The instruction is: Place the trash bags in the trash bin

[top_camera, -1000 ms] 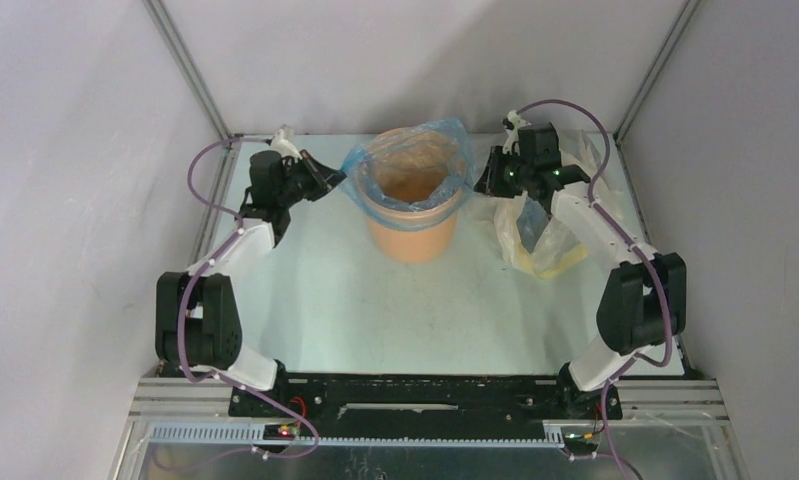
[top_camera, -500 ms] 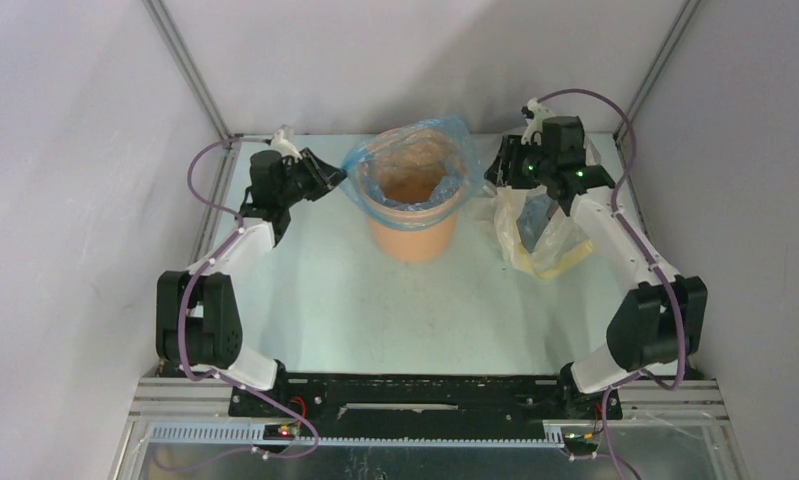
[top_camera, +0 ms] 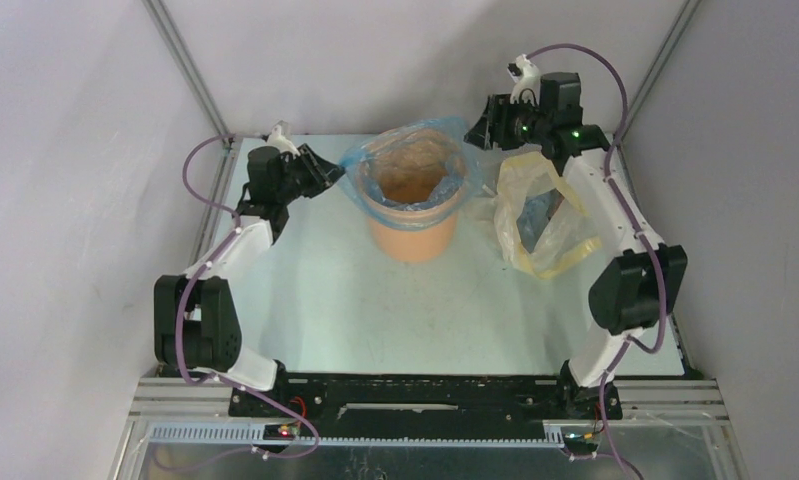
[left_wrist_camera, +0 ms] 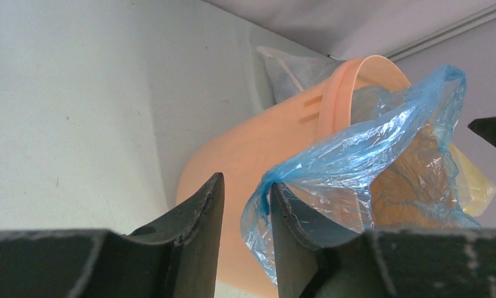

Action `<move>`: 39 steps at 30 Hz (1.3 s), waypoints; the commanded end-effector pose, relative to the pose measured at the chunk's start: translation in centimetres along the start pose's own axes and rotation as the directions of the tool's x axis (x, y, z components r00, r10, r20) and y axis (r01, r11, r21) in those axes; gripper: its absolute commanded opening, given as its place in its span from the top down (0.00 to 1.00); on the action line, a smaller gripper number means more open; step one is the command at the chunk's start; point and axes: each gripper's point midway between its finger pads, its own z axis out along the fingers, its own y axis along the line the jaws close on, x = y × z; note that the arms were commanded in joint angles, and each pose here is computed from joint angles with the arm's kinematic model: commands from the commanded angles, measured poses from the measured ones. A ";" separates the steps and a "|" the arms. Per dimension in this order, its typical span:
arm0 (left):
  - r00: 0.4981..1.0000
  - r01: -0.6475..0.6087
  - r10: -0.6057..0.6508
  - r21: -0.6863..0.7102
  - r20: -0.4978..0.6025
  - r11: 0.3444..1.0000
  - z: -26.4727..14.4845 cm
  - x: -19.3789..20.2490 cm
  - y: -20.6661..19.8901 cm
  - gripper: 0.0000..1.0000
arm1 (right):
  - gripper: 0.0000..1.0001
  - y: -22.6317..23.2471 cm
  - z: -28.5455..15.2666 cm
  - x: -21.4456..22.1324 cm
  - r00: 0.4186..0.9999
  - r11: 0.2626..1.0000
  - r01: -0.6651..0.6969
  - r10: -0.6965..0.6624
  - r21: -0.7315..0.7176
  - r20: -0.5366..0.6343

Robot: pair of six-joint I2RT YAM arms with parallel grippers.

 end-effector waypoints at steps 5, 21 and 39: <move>0.998 -0.047 0.045 0.051 0.037 0.998 0.2 -2.2 -1.7 0.65 | 0.37 1.1 3.2 -1.4 1.000 0.993 0.011 -0.014 -0.115 -0.022; 0.998 -0.054 0.053 0.063 0.015 0.997 1.8 -2.1 -1.3 0.88 | 0.97 -0.2 6.7 -3.7 0.999 0.993 0.005 0.001 -0.117 0.050; 0.998 -0.025 0.029 0.083 -0.050 0.996 3.9 -1.2 -0.5 0.94 | 1.00 -4.8 11.8 -1.7 0.997 0.997 -0.073 0.073 -0.030 0.013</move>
